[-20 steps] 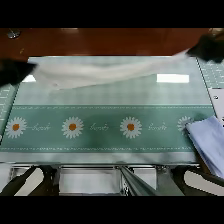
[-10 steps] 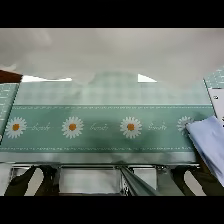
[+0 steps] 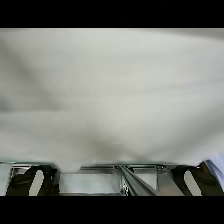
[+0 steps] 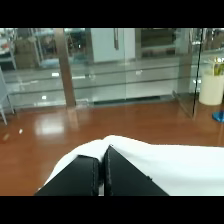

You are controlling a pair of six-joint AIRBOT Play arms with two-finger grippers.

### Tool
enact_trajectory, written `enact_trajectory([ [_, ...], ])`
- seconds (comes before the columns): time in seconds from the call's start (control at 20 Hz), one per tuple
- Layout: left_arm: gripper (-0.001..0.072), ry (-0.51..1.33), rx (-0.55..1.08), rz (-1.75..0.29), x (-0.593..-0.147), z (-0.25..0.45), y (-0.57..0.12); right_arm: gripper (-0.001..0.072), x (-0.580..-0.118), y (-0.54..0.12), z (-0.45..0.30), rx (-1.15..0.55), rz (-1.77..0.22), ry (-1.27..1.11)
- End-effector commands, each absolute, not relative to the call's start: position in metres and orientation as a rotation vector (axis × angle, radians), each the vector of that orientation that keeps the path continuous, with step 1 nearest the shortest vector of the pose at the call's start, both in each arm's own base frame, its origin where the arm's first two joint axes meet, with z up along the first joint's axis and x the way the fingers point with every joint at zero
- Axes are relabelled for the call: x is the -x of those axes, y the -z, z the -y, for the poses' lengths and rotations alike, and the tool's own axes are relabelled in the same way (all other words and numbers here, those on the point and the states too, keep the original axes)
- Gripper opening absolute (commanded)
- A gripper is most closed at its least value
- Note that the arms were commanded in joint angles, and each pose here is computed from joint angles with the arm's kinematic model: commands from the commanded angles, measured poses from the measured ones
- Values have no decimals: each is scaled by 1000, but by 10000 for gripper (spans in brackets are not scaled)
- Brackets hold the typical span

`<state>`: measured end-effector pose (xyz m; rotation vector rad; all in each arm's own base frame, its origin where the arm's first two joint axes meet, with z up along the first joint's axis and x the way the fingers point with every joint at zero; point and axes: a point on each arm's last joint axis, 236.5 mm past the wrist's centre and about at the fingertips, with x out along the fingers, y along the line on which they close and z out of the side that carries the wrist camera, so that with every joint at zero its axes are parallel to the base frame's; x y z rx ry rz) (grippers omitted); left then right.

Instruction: Fold the shirts.

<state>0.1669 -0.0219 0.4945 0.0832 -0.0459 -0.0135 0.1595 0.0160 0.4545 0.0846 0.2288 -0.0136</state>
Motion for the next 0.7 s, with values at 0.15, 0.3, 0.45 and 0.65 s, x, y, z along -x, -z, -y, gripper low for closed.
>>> enact_trajectory([
  [0.15,34,27,66,-298,-265,-1,-366,20,-228,-362,-22,-200,-465,-67],
  [0.3,35,51,174,-398,-326,-4,-289,21,-290,-288,-19,-306,-575,-96],
  [0.45,35,67,225,-457,-381,2,-226,21,-351,-212,-13,-403,-678,-106],
  [0.65,35,60,250,-494,-454,11,-162,20,-437,-140,-7,-537,-742,-125],
])
